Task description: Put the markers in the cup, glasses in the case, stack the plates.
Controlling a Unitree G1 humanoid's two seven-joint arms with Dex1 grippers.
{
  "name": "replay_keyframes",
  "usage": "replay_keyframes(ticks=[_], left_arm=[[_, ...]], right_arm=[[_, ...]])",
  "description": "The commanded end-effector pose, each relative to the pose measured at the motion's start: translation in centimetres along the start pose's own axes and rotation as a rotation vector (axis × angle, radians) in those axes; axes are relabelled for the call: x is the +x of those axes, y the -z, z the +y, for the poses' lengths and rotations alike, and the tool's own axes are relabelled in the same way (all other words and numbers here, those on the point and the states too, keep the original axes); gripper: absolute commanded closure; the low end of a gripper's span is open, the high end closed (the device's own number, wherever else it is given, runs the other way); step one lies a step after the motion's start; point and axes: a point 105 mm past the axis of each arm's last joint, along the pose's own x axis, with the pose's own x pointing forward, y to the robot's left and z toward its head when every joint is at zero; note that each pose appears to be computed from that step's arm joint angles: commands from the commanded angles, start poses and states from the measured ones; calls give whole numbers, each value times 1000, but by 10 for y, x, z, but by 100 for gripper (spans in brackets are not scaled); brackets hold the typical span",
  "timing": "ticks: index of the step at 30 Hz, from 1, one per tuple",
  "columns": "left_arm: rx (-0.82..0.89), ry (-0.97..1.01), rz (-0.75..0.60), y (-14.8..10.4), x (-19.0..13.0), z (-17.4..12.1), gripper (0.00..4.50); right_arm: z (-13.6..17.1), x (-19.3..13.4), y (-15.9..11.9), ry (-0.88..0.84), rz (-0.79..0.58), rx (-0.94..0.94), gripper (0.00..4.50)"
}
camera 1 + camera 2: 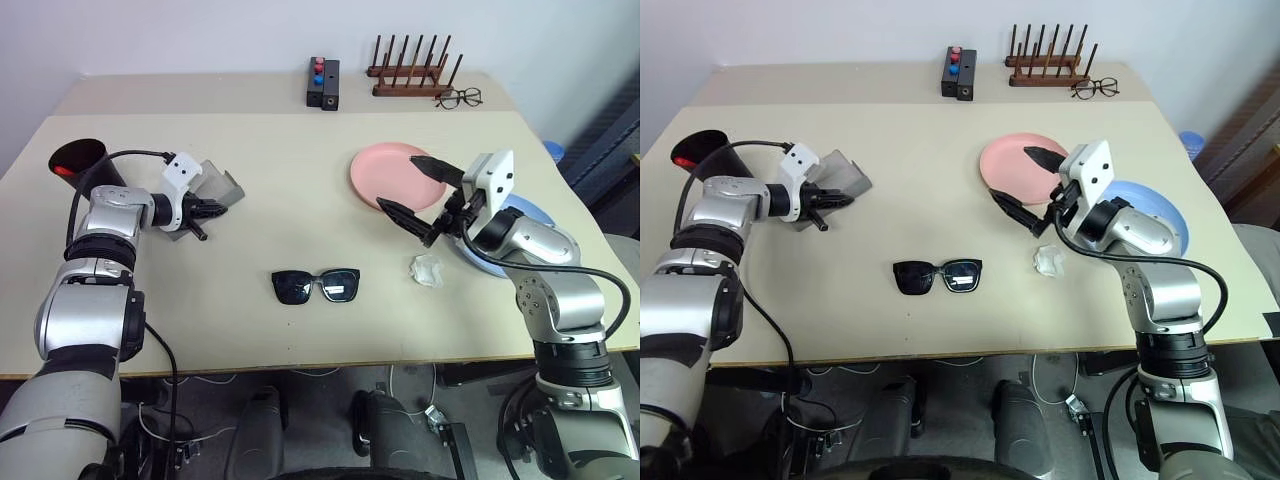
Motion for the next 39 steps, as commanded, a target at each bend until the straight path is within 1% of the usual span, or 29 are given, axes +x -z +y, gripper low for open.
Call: replay_keyframes(ticks=[1,4,8,10,12,15,18,24,25,29,31,33,34,36,39], left_arm=[[16,57,-72,-17,-3,-4,446],[26,110,-106,-25,-6,-9,446],[76,214,-93,-26,-17,-17,446],[113,282,-86,-25,-28,-22,446],[104,357,-65,-23,-41,-27,446],[134,444,-44,-24,-57,-37,446],[232,496,46,-15,-73,-49,446],[281,654,157,-7,-96,-82,446],[288,668,175,-4,-99,-85,446],[247,704,169,-5,-103,-92,446],[261,723,216,6,-105,-96,446],[263,758,235,16,-104,-104,446],[264,767,236,18,-104,-107,446],[273,780,236,23,-101,-110,446],[277,791,239,29,-101,-114,446]], right_arm=[[2,2,-16,-12,-46,-38,0],[1,2,-16,-12,-45,-38,0],[0,2,-16,-11,-42,-37,0],[0,0,-15,-9,-38,-36,0],[-1,-1,-14,-10,-34,-35,0],[-1,-1,-14,-12,-33,-31,0],[-1,1,-14,-16,-35,-30,0],[0,3,-13,-19,-38,-28,0],[-1,3,-13,-18,-38,-28,0],[-1,3,-13,-16,-38,-28,0],[0,2,-14,-17,-39,-28,0],[7,-4,-13,-73,-23,-13,0],[11,-7,-14,-101,-18,-10,0],[23,-19,-15,-207,16,17,0],[32,-32,-20,-300,45,36,0]])
